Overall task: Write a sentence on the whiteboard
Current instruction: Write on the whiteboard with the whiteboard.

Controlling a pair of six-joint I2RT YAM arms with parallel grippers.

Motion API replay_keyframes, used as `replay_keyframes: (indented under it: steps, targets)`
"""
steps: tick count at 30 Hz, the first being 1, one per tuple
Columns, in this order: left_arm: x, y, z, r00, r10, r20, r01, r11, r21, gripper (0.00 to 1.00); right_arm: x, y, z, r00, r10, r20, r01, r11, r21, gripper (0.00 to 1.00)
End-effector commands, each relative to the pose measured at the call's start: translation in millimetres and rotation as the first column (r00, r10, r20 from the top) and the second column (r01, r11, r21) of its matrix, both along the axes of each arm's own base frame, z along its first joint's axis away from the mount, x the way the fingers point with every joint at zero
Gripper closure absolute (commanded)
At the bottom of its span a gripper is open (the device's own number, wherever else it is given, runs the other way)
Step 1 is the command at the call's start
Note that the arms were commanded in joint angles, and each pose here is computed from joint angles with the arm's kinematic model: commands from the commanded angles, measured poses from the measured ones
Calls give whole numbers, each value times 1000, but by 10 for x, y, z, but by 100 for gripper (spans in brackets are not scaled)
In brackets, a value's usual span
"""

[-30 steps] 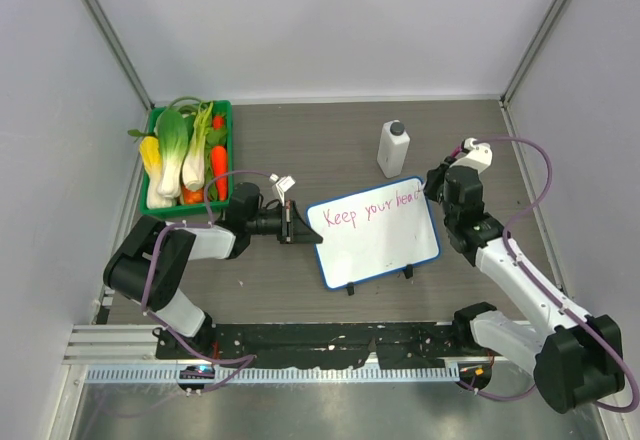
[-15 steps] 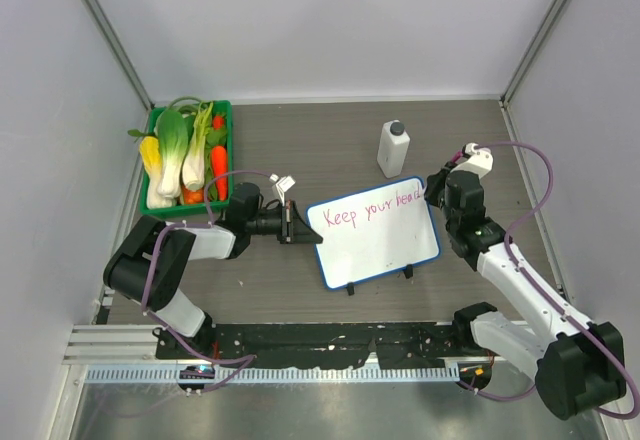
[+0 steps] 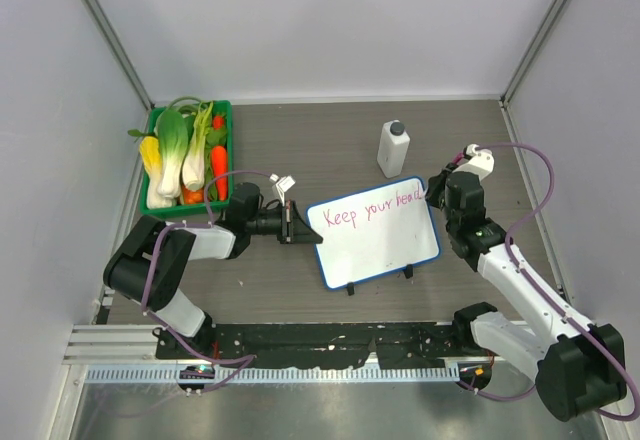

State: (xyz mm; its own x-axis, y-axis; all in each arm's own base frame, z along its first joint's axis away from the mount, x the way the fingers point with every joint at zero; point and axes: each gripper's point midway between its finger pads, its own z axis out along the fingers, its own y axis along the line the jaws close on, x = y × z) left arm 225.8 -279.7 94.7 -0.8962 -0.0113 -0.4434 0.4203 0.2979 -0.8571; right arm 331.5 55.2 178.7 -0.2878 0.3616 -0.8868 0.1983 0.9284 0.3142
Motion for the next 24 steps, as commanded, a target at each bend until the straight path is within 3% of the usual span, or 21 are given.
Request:
replay_keyframes:
  steps: [1, 10, 24]
  targets:
    - [-135, 24, -261, 998, -7, -66, 12, 997, 77, 100, 15, -85, 164, 998, -47, 40, 47, 999, 0, 99]
    - [-131, 25, -258, 998, -5, -62, 10, 997, 77, 100, -36, -138, 507, 990, -61, 124, 60, 998, 11, 98]
    - [-133, 24, -241, 998, -4, -62, 9, 997, 79, 100, -137, 9, 540, 988, 50, 143, -52, 999, 9, 98]
